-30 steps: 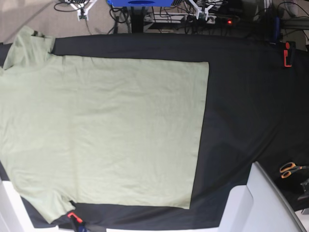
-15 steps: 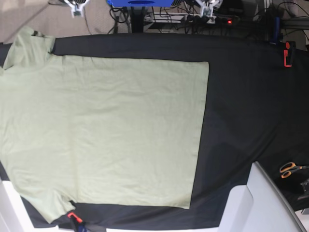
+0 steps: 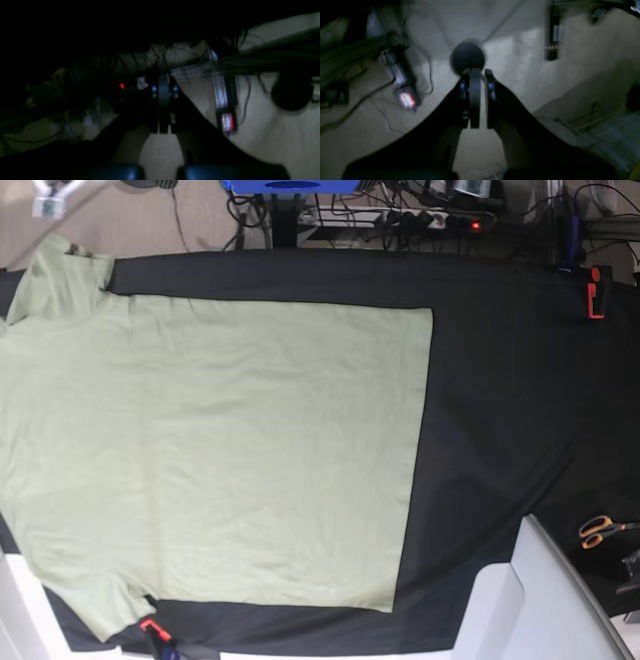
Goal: Fold the T-shirt properly
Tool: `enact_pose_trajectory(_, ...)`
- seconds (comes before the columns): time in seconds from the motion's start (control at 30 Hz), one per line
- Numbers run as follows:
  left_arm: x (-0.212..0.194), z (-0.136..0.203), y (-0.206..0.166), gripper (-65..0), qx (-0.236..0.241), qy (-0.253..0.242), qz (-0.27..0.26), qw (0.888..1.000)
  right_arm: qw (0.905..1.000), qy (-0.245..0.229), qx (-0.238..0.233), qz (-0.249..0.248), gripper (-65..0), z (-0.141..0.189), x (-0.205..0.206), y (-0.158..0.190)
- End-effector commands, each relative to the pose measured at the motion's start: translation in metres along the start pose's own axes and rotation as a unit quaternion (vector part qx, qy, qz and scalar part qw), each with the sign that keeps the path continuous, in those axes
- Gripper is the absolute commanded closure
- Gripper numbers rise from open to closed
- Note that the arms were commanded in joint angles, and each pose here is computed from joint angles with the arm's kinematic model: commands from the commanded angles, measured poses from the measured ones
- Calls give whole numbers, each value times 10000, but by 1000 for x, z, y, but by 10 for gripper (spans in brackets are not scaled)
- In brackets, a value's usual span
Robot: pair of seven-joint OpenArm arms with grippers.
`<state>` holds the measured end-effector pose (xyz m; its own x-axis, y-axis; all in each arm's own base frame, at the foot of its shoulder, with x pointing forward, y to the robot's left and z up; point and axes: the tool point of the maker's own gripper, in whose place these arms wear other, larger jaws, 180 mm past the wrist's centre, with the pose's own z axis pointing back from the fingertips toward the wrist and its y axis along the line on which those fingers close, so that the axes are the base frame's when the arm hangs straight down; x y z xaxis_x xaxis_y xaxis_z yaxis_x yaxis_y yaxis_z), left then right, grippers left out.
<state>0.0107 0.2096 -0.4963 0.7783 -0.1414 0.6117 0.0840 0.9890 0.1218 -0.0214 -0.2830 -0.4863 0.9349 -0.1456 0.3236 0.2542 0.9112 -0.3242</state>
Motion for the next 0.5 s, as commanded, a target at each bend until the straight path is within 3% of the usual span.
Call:
enact_pose_trajectory(0.0,27,6,11,0,127,-445,129,9988,9987,-480,-167,-40,-47,7,31,-13)
enact_pose_trajectory(0.03,48,10,19,0,214,-717,331,9966,9970,-714,-270,-94,-74,12,48,-22)
enact_pose_trajectory(0.1,84,19,32,0,342,-1174,630,9905,9928,-1161,-260,-117,-201,19,84,-27)
enact_pose_trajectory(0.2,118,23,43,-197,294,-1388,329,9893,9858,-1676,78,-26,-471,22,127,-20)
enact_pose_trajectory(0.27,135,17,47,-258,215,-1404,-20,9899,9794,-1966,439,101,-642,21,154,-11)
enact_pose_trajectory(0.37,150,7,54,-258,283,-1464,-114,9888,9653,-2413,985,-168,-650,20,188,-9)
enact_pose_trajectory(0.47,161,1,56,-258,324,-1582,-70,9869,9586,-2401,1326,-765,-650,9,200,-22)
